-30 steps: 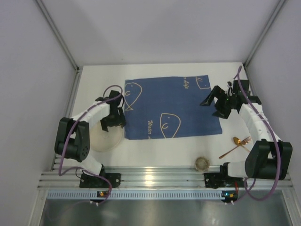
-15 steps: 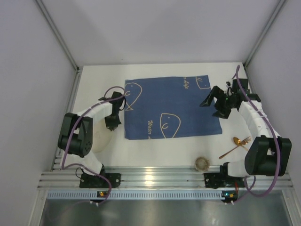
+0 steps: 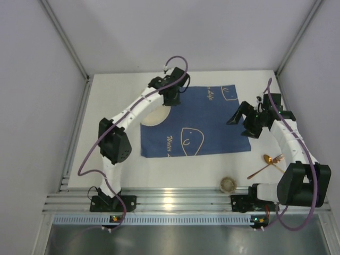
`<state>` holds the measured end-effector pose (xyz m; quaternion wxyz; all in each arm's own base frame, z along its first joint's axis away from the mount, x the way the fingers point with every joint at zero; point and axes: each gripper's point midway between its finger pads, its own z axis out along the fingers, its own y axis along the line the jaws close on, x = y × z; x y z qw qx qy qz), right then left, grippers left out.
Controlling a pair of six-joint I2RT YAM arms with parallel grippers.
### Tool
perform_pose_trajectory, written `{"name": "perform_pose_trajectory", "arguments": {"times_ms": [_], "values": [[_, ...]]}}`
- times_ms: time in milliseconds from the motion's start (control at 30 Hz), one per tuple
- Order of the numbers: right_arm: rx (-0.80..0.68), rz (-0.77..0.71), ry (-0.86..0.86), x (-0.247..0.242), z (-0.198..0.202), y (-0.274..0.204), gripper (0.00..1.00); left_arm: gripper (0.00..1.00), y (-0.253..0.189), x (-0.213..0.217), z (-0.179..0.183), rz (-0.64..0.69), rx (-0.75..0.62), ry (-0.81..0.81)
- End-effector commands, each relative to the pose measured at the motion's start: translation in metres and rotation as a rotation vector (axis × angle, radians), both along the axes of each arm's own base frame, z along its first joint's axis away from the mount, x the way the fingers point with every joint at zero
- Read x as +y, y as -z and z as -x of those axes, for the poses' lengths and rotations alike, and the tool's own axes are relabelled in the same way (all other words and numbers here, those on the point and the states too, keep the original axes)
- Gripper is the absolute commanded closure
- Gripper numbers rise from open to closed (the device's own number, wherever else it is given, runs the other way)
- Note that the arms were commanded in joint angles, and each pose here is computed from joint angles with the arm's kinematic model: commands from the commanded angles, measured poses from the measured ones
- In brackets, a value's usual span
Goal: Set the dinner table for one person
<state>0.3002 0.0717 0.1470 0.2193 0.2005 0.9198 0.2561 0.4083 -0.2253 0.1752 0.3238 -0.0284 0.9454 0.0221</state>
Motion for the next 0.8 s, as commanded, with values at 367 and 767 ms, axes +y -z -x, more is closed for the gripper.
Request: {"name": "perform_pose_trajectory", "arguments": {"times_ms": [367, 767], "values": [[0.046, 0.082, 0.096, -0.015, 0.071, 0.009, 0.00, 1.00, 0.063, -0.190, 0.031, -0.017, 0.001, 0.404], [0.195, 0.064, 0.003, -0.006, 0.117, 0.037, 0.00, 0.02, 0.003, -0.179, 0.017, 0.031, -0.175, 0.295]]}}
